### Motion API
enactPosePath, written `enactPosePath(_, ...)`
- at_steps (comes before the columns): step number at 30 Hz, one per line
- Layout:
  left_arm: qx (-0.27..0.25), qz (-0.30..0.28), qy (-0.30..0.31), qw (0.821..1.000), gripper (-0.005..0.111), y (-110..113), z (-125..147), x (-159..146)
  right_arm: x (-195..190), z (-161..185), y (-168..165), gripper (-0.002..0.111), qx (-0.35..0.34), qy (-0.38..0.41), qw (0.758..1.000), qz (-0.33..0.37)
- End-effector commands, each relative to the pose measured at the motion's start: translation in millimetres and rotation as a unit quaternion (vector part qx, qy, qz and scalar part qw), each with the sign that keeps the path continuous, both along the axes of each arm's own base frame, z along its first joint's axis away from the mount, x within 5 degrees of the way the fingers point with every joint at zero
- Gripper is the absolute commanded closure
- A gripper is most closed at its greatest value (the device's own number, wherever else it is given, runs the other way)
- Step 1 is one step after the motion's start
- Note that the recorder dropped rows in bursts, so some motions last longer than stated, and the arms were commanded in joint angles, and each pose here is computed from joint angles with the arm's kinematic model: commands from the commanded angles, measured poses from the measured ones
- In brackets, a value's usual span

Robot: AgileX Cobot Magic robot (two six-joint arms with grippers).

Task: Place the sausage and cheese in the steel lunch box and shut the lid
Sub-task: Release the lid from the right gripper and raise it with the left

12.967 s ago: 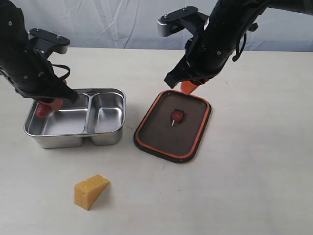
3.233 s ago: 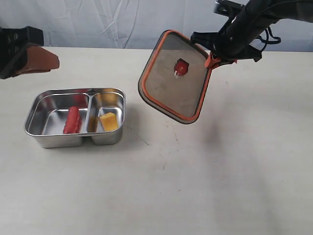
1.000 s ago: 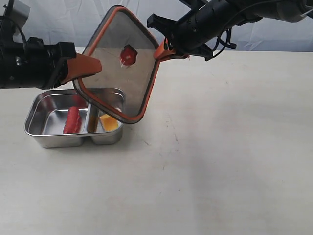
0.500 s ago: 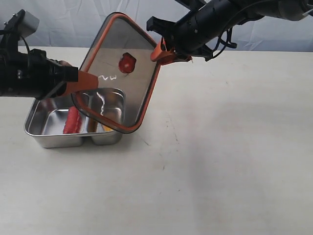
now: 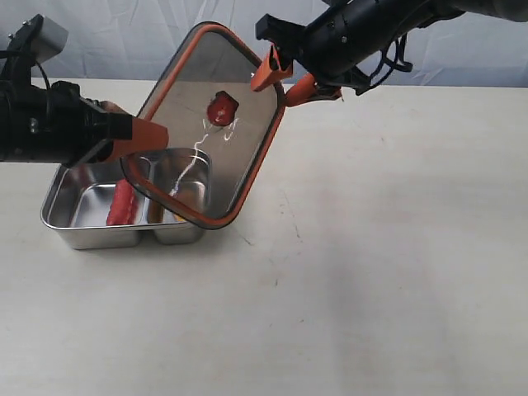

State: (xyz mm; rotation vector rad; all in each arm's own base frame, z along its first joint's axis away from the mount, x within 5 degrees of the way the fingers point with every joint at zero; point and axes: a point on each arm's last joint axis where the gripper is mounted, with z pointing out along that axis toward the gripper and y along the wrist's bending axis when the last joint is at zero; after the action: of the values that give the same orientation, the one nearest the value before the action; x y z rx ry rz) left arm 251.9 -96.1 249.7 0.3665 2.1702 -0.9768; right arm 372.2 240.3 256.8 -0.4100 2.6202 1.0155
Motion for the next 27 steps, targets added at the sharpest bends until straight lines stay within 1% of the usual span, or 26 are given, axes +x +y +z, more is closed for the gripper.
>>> enactPosePath(1,-0.025,-0.011,-0.017,0.999,0.107,-4.1,5.2,-0.3,9.4,17.5,-29.2,0.052,0.003,-0.017,0.999,-0.030)
enactPosePath(6,-0.023,-0.014,-0.036,0.999,0.107,-4.7,12.3,3.4,15.0,17.1,-43.2,0.052,-0.006,-0.016,0.999,-0.042)
enactPosePath(8,0.001,-0.025,-0.061,0.998,0.107,-4.1,16.3,6.3,17.8,17.0,-48.4,0.052,-0.007,-0.016,0.999,-0.050)
enactPosePath(9,0.038,-0.026,-0.088,0.995,0.107,-1.5,17.7,10.3,19.6,17.2,-52.0,0.052,-0.005,-0.015,0.998,-0.056)
enactPosePath(12,0.098,-0.017,-0.117,0.988,0.107,4.1,20.1,17.2,20.9,17.9,-54.6,0.052,0.002,-0.010,0.998,-0.061)
enactPosePath(15,0.139,-0.004,-0.140,0.980,0.107,8.9,23.7,23.3,21.2,20.4,-53.0,0.052,0.024,-0.002,0.997,-0.068)
enactPosePath(18,0.174,-0.011,-0.178,0.968,0.107,11.1,26.8,26.9,21.3,23.4,-50.3,0.052,0.049,0.007,0.996,-0.076)
enactPosePath(20,0.207,-0.012,-0.206,0.956,0.107,14.1,27.4,29.7,21.5,26.5,-47.7,0.052,0.075,0.016,0.994,-0.084)
enactPosePath(22,0.233,-0.029,-0.236,0.943,0.107,14.8,28.8,29.4,21.6,30.5,-44.7,0.052,0.106,0.028,0.990,-0.092)
enactPosePath(24,0.272,-0.061,-0.286,0.917,0.107,15.1,33.7,27.4,23.4,35.1,-42.2,0.052,0.140,0.036,0.983,-0.109)
enactPosePath(25,0.302,-0.082,-0.324,0.893,0.107,15.9,38.0,25.4,24.5,38.6,-40.6,0.052,0.165,0.043,0.978,-0.119)
enactPosePath(27,0.340,-0.079,-0.354,0.868,0.107,19.9,43.3,25.8,25.8,44.6,-37.9,0.052,0.207,0.058,0.967,-0.134)
